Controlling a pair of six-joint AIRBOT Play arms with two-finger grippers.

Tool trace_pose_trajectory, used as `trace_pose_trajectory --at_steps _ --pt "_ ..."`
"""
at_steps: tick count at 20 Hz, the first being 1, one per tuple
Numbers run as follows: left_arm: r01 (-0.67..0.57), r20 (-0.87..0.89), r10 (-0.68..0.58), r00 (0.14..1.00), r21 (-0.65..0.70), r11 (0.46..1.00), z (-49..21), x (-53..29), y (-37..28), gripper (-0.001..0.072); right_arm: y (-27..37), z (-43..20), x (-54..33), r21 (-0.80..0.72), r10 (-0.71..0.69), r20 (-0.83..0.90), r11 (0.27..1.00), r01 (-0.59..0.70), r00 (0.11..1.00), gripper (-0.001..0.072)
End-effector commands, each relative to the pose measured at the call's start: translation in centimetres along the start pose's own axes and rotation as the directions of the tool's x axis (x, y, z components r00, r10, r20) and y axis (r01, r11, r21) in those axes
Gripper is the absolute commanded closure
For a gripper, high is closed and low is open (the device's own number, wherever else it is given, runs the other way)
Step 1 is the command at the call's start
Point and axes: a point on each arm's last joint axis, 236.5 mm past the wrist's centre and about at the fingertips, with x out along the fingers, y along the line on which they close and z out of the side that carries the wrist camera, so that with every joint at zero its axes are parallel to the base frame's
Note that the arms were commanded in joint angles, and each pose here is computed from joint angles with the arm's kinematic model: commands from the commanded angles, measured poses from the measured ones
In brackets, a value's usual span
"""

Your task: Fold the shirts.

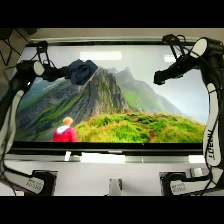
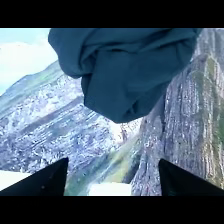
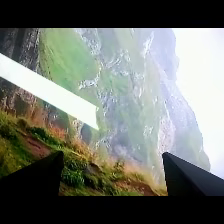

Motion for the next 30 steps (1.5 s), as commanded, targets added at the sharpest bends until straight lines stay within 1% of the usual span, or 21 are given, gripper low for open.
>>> trace_pose_trajectory --at_steps 1,3,6,8,9,10,11,12,13,14,16,17,19,21,22,23,24,26,28,29,30 --pt "0.032 -0.251 -0.034 0.967 -0.012 0.999 -2.6 7.3 1.4 0.0039 1.4 -0.7 0.0 0.003 0.057 -0.033 0.998 -0.057 0.998 0.0037" --pt "0.038 -0.218 -0.040 0.975 -0.015 0.999 -2.5 9.8 1.3 0.0039 1.8 -0.8 -0.1 0.004 0.077 -0.034 0.997 -0.077 0.996 0.0037" --pt "0.100 -0.147 -0.111 0.983 -0.081 0.992 -2.3 11.8 -0.2 0.0041 2.2 -0.9 -0.1 0.006 0.093 -0.038 0.996 -0.092 0.995 0.0037" --pt "0.140 -0.081 -0.151 0.985 -0.124 0.982 -1.2 12.7 -1.0 0.0052 2.5 -0.9 -0.1 0.007 0.105 -0.041 0.994 -0.105 0.994 0.0037" --pt "0.152 -0.048 -0.160 0.986 -0.137 0.979 -0.5 13.0 -1.3 0.0078 2.9 -1.0 -0.2 0.005 0.121 -0.043 0.993 -0.121 0.992 0.0037" --pt "0.154 -0.028 -0.159 0.987 -0.145 0.977 -0.1 13.1 -1.2 0.0212 3.3 -1.1 -0.3 0.004 0.140 -0.046 0.990 -0.140 0.989 0.0037" --pt "0.154 -0.019 -0.158 0.987 -0.150 0.977 0.0 13.3 -1.2 0.0425 3.9 -1.1 -0.3 0.005 0.163 -0.047 0.987 -0.163 0.985 0.0037" --pt "0.153 -0.027 -0.160 0.987 -0.165 0.974 -0.1 13.2 -1.2 0.0621 4.4 -1.0 -0.4 0.000 0.184 -0.045 0.983 -0.184 0.982 0.0037" --pt "0.170 -0.037 -0.179 0.983 -0.177 0.969 -0.1 12.6 -1.7 0.0675 4.5 -1.0 -0.4 -0.013 0.189 -0.042 0.982 -0.189 0.981 0.0037" --pt "0.195 -0.014 -0.200 0.980 -0.166 0.967 0.9 11.4 -2.5 0.0676 4.4 -1.0 -0.4 -0.030 0.183 -0.043 0.982 -0.185 0.982 0.0037" --pt "0.243 0.121 -0.248 0.961 0.060 0.968 5.8 5.1 -5.7 0.0677 3.7 -0.9 -0.3 -0.087 0.154 -0.041 0.984 -0.157 0.987 0.0051" --pt "0.242 0.207 -0.282 0.937 0.198 0.950 8.6 -0.1 -8.0 0.0677 3.3 -0.2 -0.3 -0.127 0.136 -0.008 0.982 -0.136 0.991 0.0097" --pt "0.224 0.339 -0.369 0.865 0.398 0.890 11.8 -12.7 -13.2 0.0677 2.5 0.8 -1.1 -0.154 0.092 0.039 0.985 -0.085 0.995 0.0094" --pt "0.190 0.408 -0.432 0.804 0.512 0.838 11.4 -24.4 -17.0 0.0677 1.8 1.1 -3.7 -0.171 0.026 0.078 0.985 -0.013 0.997 0.0094" --pt "0.193 0.407 -0.451 0.794 0.535 0.822 9.8 -28.7 -18.2 0.0677 1.3 0.9 -5.8 -0.182 -0.022 0.095 0.983 0.039 0.995 0.0094" --pt "0.230 0.383 -0.472 0.794 0.530 0.816 7.8 -31.1 -19.3 0.0677 1.4 0.5 -8.1 -0.183 -0.054 0.108 0.980 0.073 0.993 0.0094" --pt "0.279 0.326 -0.495 0.805 0.528 0.802 5.0 -32.2 -20.5 0.0677 2.0 -0.2 -10.4 -0.183 -0.066 0.115 0.979 0.087 0.991 0.0094" --pt "0.387 0.180 -0.528 0.830 0.495 0.778 -0.8 -30.7 -23.1 0.0677 3.8 -2.3 -14.1 -0.197 -0.058 0.105 0.977 0.078 0.993 0.0094" --pt "0.447 0.057 -0.534 0.844 0.475 0.758 -6.2 -25.9 -25.9 0.0677 5.0 -4.2 -16.3 -0.192 -0.050 0.077 0.979 0.064 0.996 0.0094" --pt "0.456 0.029 -0.529 0.848 0.469 0.756 -8.2 -22.8 -27.0 0.0677 5.3 -4.8 -16.5 -0.193 -0.046 0.065 0.980 0.057 0.997 0.0094" --pt "0.467 0.012 -0.521 0.854 0.424 0.776 -10.1 -19.0 -27.8 0.0677 5.4 -5.2 -16.2 -0.192 -0.037 0.047 0.980 0.045 0.998 0.0094"
